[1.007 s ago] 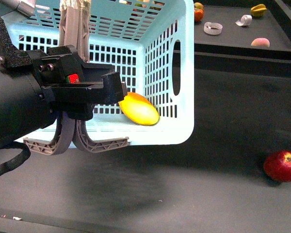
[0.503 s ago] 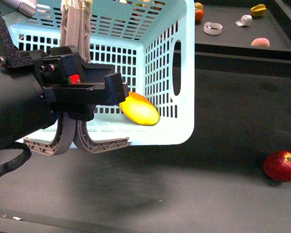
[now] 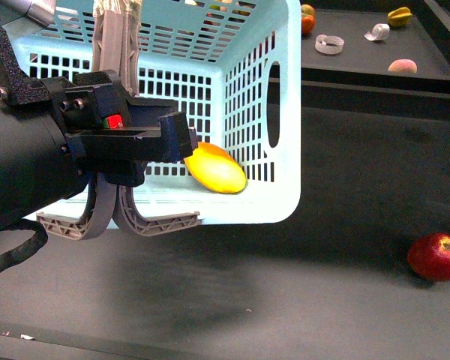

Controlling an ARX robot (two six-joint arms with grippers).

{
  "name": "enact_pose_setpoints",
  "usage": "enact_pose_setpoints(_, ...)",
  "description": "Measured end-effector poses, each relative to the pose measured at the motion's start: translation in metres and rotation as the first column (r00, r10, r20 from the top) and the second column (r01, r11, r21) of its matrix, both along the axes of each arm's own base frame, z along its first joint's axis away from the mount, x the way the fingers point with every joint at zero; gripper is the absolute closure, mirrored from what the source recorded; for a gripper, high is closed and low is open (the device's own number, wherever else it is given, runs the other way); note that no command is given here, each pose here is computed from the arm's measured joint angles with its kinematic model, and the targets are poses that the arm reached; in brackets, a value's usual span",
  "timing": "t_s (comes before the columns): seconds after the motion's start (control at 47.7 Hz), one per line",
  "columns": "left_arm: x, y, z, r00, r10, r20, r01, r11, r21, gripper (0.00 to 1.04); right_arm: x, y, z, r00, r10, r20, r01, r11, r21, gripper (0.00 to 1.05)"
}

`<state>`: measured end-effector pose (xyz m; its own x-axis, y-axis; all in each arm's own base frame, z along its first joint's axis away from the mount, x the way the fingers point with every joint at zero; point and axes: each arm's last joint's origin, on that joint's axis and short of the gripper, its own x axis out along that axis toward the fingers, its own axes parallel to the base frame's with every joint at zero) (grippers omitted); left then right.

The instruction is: Pick mango with right arm and hold basket with left

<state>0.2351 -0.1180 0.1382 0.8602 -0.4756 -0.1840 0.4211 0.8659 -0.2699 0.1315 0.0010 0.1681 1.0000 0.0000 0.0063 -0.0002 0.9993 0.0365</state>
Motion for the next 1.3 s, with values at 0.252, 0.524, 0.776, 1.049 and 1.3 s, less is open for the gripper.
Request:
enact_pose_setpoints(0.252, 0.0, 0.0, 0.0, 1.0, 0.0, 0.0, 0.0, 1.0, -0.001, 0.99, -0.008, -0.001, 0.0, 1.0, 0.0, -0.001, 0.0, 1.0, -0.027, 1.03)
enact_pose_setpoints(0.524, 0.0, 0.0, 0.0, 1.0, 0.0, -0.001, 0.0, 1.0, -0.001, 0.99, -0.014, -0.001, 0.0, 1.0, 0.001, 0.001, -0.001, 0.999, -0.032, 1.03)
enact_pose_setpoints(0.776, 0.0, 0.0, 0.0, 1.0, 0.0, 0.0, 0.0, 1.0, 0.0, 0.99, -0.02, -0.001, 0.0, 1.0, 0.001, 0.002, -0.001, 0.999, -0.032, 1.03)
enact_pose_setpoints(1.049, 0.0, 0.0, 0.0, 1.0, 0.0, 0.0, 0.0, 1.0, -0.001, 0.99, -0.029, -0.001, -0.004, 1.0, 0.003, -0.029, -0.004, 0.999, -0.033, 1.03)
enact_pose_setpoints(1.3, 0.0, 0.0, 0.0, 1.0, 0.0, -0.001, 0.0, 1.0, 0.0, 0.99, -0.034, -0.001, -0.003, 1.0, 0.003, -0.004, -0.003, 0.999, -0.033, 1.03)
